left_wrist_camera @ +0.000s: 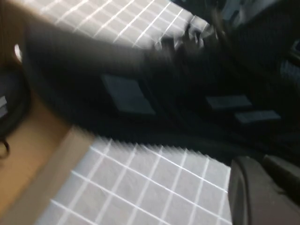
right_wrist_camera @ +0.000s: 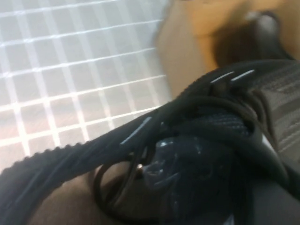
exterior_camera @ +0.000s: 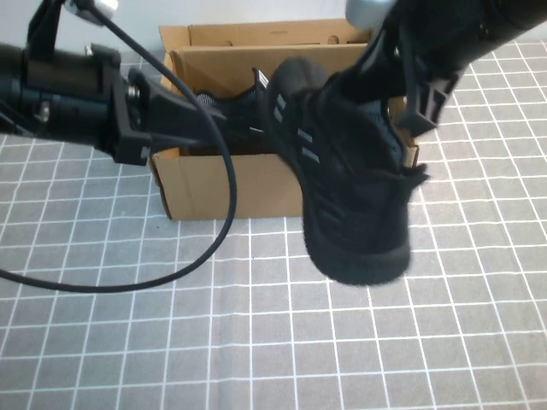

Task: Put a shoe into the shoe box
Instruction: Hand over the shoe

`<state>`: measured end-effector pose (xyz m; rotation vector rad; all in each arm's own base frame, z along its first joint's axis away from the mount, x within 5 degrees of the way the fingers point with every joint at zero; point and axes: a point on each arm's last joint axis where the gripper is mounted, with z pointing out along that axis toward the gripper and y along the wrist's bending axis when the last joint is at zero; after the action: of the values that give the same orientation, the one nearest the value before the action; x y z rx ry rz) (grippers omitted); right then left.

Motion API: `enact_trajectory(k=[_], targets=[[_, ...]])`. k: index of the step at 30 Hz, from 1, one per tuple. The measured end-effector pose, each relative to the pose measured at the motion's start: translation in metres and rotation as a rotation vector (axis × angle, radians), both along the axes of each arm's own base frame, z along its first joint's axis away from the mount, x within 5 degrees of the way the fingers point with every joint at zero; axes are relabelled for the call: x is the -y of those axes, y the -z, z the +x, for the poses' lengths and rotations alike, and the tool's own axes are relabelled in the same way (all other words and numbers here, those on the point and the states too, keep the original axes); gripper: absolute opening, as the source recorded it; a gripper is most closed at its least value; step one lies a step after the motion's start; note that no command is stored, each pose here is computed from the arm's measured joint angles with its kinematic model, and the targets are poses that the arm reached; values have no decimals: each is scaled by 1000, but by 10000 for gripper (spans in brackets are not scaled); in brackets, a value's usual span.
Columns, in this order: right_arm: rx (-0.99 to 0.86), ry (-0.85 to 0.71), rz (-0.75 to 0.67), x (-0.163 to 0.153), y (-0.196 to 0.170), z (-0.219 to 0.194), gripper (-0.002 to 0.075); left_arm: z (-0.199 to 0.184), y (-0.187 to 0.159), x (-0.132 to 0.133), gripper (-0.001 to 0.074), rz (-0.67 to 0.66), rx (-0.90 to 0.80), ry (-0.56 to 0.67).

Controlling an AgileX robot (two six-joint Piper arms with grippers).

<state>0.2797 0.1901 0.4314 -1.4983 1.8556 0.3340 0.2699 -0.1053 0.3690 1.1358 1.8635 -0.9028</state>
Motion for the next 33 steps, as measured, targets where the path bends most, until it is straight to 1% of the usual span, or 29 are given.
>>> enact_trajectory(k=[2,6,10,11,13,18,22,28,33], targets=[[17,-85,-27,-1,1,-4,-6,1,-6,0,56,7,57,26],[62,-234,-70,-2,1,-9,-6,1,-16,1,183,8,150,67],[116,-318,-83,-3,1,-11,-6,1,-22,3,341,-13,247,110],[131,-337,-88,-4,0,-11,-6,1,-23,3,373,-18,266,118],[159,-373,-94,-4,0,-11,-6,0,-24,6,410,-18,305,144],[185,-414,-89,-5,-1,-12,-6,-7,-22,24,433,-19,346,233],[185,-419,-82,-6,-1,-13,-6,-3,-12,37,435,-16,352,298],[188,-422,-83,-6,-1,-13,-6,14,10,42,436,-5,324,318],[197,-440,-75,-7,-2,-14,-6,22,19,50,436,-41,317,335]])
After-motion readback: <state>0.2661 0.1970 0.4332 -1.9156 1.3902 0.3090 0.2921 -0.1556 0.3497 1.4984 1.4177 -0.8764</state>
